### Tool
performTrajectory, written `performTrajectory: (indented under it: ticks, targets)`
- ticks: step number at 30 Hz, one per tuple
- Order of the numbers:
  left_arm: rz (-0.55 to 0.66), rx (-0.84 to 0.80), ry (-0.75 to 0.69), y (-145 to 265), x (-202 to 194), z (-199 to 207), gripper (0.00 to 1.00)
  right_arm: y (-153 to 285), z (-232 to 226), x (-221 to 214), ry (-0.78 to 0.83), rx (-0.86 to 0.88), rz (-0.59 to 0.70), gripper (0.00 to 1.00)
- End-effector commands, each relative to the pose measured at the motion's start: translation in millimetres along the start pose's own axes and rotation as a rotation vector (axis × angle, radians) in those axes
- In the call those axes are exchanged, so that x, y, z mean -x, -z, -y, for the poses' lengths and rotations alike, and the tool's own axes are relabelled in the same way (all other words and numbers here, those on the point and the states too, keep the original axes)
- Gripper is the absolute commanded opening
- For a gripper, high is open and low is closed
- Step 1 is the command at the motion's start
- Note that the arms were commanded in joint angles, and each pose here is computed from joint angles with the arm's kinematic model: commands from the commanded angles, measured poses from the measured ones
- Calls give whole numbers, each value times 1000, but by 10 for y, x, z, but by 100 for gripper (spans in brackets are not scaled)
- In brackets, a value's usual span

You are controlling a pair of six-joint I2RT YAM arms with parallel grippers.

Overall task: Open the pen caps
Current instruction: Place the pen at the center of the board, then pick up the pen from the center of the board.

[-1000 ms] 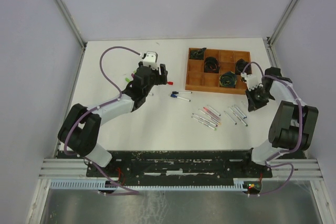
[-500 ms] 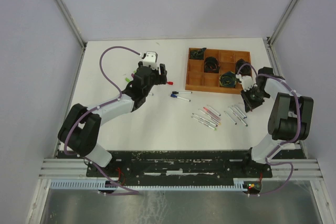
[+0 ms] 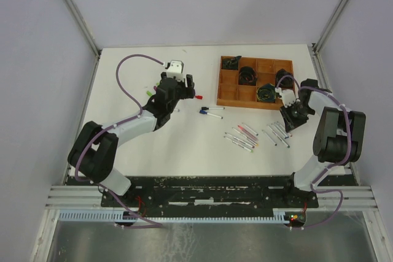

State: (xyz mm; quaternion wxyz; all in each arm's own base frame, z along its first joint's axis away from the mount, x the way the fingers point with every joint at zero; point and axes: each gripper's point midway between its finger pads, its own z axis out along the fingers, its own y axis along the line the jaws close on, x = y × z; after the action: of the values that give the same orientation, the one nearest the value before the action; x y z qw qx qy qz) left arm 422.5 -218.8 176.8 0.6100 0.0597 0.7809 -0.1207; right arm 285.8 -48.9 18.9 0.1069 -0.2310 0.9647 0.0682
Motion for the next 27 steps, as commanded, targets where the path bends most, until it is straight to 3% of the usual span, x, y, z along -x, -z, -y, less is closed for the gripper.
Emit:
performTrajectory:
  ticks: [1, 10, 21, 24, 27]
  targets:
    - [105, 10, 0, 62, 316, -32, 76, 97, 74, 123, 8, -36, 36, 37]
    - [160, -75, 89, 246, 416, 84, 76, 481, -91, 320, 48, -31, 189, 38]
    - [-106, -234, 478, 728, -201, 398, 72, 1561, -1228, 941, 210, 255, 516, 39]
    - [-159, -171, 553, 815, -371, 309, 71, 1603, -1435, 1061, 226, 312, 582, 39]
    - [-221, 21, 570, 853, -557, 24, 67, 1465, -1528, 1034, 234, 346, 597, 39]
